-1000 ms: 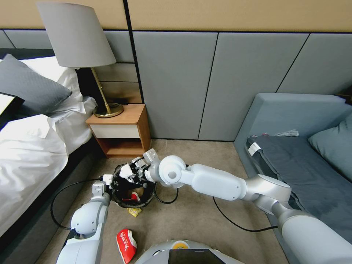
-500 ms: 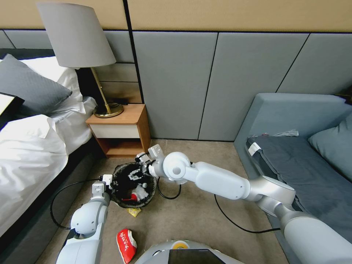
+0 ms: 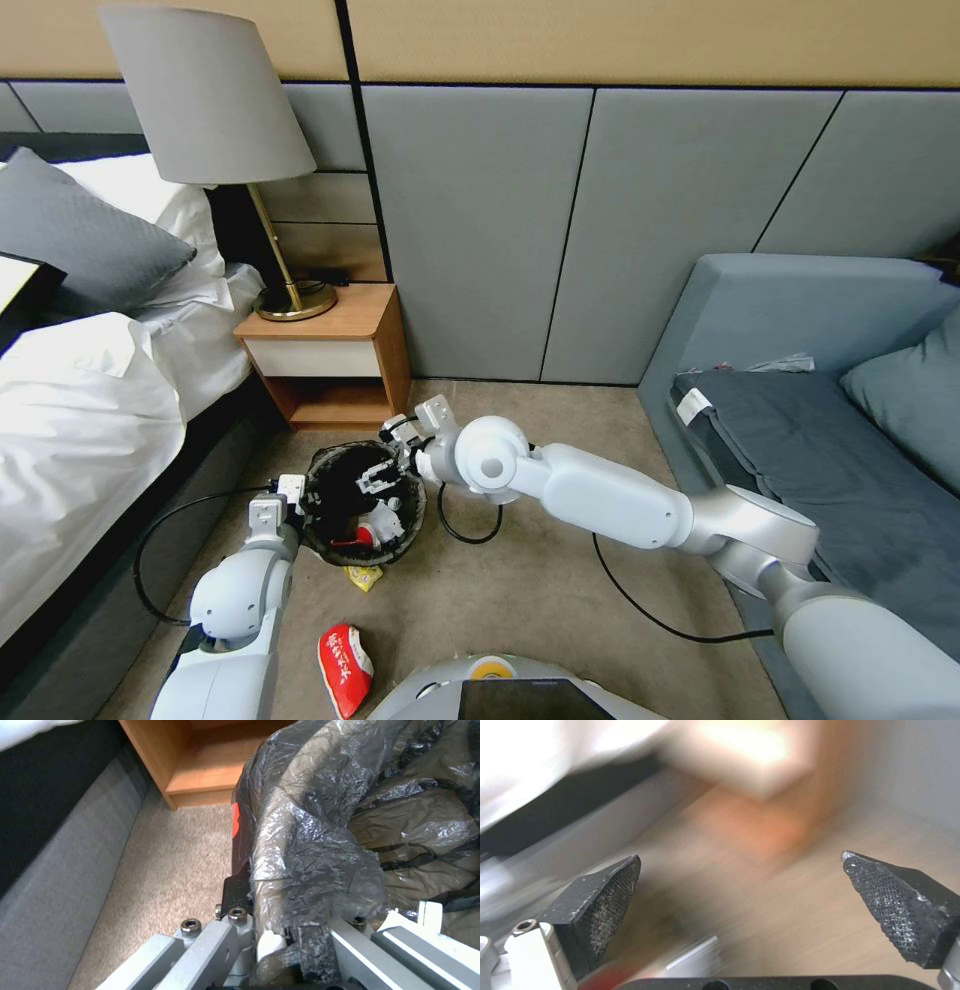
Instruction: Pick up the trash bin, then pick up the garbage from the floor and place it into the trash bin.
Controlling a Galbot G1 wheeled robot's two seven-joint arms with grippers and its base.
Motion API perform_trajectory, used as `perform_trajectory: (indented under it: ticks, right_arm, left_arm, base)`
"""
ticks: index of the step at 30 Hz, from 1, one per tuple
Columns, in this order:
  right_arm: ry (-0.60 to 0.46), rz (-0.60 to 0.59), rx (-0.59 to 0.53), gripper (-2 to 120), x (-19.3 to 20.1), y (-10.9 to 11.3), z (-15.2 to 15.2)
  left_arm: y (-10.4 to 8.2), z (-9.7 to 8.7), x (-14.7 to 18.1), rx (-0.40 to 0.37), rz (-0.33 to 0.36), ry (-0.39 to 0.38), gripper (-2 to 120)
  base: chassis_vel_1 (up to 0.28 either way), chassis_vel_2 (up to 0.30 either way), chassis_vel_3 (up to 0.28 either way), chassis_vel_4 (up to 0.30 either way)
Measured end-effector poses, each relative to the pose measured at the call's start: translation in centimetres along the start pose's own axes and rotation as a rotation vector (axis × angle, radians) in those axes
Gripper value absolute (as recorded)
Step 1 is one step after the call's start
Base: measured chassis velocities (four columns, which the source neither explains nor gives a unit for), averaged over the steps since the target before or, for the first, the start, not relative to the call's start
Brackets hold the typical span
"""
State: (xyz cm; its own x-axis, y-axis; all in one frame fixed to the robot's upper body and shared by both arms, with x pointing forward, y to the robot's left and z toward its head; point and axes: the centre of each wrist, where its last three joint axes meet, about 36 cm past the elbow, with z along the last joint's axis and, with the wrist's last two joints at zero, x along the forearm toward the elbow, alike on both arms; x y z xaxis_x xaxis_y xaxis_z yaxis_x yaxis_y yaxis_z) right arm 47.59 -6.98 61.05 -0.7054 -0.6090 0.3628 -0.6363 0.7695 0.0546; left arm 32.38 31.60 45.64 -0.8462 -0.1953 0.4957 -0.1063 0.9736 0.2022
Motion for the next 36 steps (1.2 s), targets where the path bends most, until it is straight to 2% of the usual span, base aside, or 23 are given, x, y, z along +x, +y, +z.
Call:
perform_trajectory:
  ticks: [1, 2, 4, 7, 8, 11, 12, 15, 16, 19, 21, 22, 23, 24, 25, 26, 28, 29, 30, 32, 36]
  right_arm:
    - [-0.050, 0.051, 0.021, 100, 0.4, -1.3, -0.1]
    - [-0.143, 0.141, 0.053, 100, 1.5, -3.8, -0.4]
    - [-0.175, 0.168, 0.061, 100, 1.9, -4.6, -0.4]
    - [-0.352, 0.327, 0.066, 100, 5.9, -9.7, 0.8]
    - [-0.352, 0.327, 0.066, 100, 5.9, -9.7, 0.8]
    - [-0.472, 0.501, 0.135, 100, 10.6, -14.3, 3.1]
    - [-0.472, 0.501, 0.135, 100, 10.6, -14.3, 3.1]
    - [-0.494, 0.626, 0.186, 100, 13.8, -16.5, 6.3]
    - [-0.494, 0.626, 0.186, 100, 13.8, -16.5, 6.3]
    - [-0.474, 0.704, 0.179, 100, 15.7, -17.1, 9.8]
    - [-0.472, 0.714, 0.178, 100, 15.9, -17.1, 10.4]
    - [-0.465, 0.737, 0.175, 100, 16.4, -17.1, 12.0]
    - [-0.424, 0.811, 0.211, 100, 17.3, -16.8, 17.8]
    - [-0.412, 0.835, 0.225, 100, 17.4, -16.6, 19.6]
    - [-0.412, 0.835, 0.225, 100, 17.4, -16.6, 19.6]
    - [-0.406, 0.867, 0.243, 100, 17.6, -15.9, 22.8]
    - [-0.405, 0.895, 0.192, 100, 17.6, -14.6, 25.1]
    - [-0.405, 0.895, 0.192, 100, 17.6, -14.6, 25.1]
    - [-0.397, 0.910, 0.158, 100, 17.5, -13.7, 26.4]
    - [-0.383, 0.928, 0.159, 100, 17.3, -12.9, 28.4]
    - [-0.340, 0.917, 0.136, 100, 16.6, -12.5, 28.6]
  left_arm:
    - [0.0, -0.1, 0.1, 0.000, 0.002, -0.004, 0]
    - [0.0, -0.2, 0.2, 0.002, 0.004, -0.009, 0]
    - [0.0, -0.3, 0.2, 0.002, 0.006, -0.011, 0]
    - [0.1, -0.6, 0.8, 0.007, 0.014, -0.025, 0]
    - [0.1, -0.6, 0.8, 0.007, 0.014, -0.025, 0]
    - [0.0, -0.9, 1.3, 0.006, 0.017, -0.036, 0]
    - [0.0, -0.9, 1.3, 0.006, 0.017, -0.036, 0]
    - [-0.1, -1.1, 1.6, 0.005, 0.021, -0.043, 0]
    - [-0.1, -1.1, 1.6, 0.005, 0.021, -0.043, 0]
    - [-0.1, -1.2, 1.7, 0.003, 0.022, -0.046, 0]
    - [-0.1, -1.2, 1.7, 0.003, 0.022, -0.046, 0]
    - [-0.1, -1.2, 1.7, 0.002, 0.023, -0.046, 0]
    - [-0.1, -1.2, 1.7, 0.006, 0.025, -0.045, 0]
    - [-0.1, -1.1, 1.7, 0.007, 0.025, -0.044, 0]
    - [-0.1, -1.1, 1.7, 0.007, 0.025, -0.044, 0]
    - [-0.2, -1.1, 1.7, 0.009, 0.027, -0.041, 0]
    - [-0.2, -1.0, 1.8, 0.005, 0.031, -0.040, 0]
    - [-0.2, -1.0, 1.8, 0.005, 0.031, -0.040, 0]
    - [-0.2, -1.1, 1.9, 0.003, 0.032, -0.042, 0]
    - [-0.1, -1.2, 1.9, -0.001, 0.035, -0.044, 0]
    - [-0.3, -1.1, 2.0, 0.039, 0.044, -0.042, 0]
  base:
    - [0.000, 0.000, 0.000, 0.000]
    - [0.000, 0.000, 0.000, 0.000]
    - [0.000, 0.000, 0.000, 0.000]
    - [0.000, 0.000, 0.000, 0.000]
    - [0.000, 0.000, 0.000, 0.000]
    - [0.000, 0.000, 0.000, 0.000]
    - [0.000, 0.000, 0.000, 0.000]
    - [0.000, 0.000, 0.000, 0.000]
    - [0.000, 0.000, 0.000, 0.000]
    - [0.000, 0.000, 0.000, 0.000]
    - [0.000, 0.000, 0.000, 0.000]
    - [0.000, 0.000, 0.000, 0.000]
    - [0.000, 0.000, 0.000, 0.000]
    - [0.000, 0.000, 0.000, 0.000]
    - [0.000, 0.000, 0.000, 0.000]
    - [0.000, 0.000, 0.000, 0.000]
    - [0.000, 0.000, 0.000, 0.000]
    - [0.000, 0.000, 0.000, 0.000]
    - [0.000, 0.000, 0.000, 0.000]
    - [0.000, 0.000, 0.000, 0.000]
    - [0.000, 0.000, 0.000, 0.000]
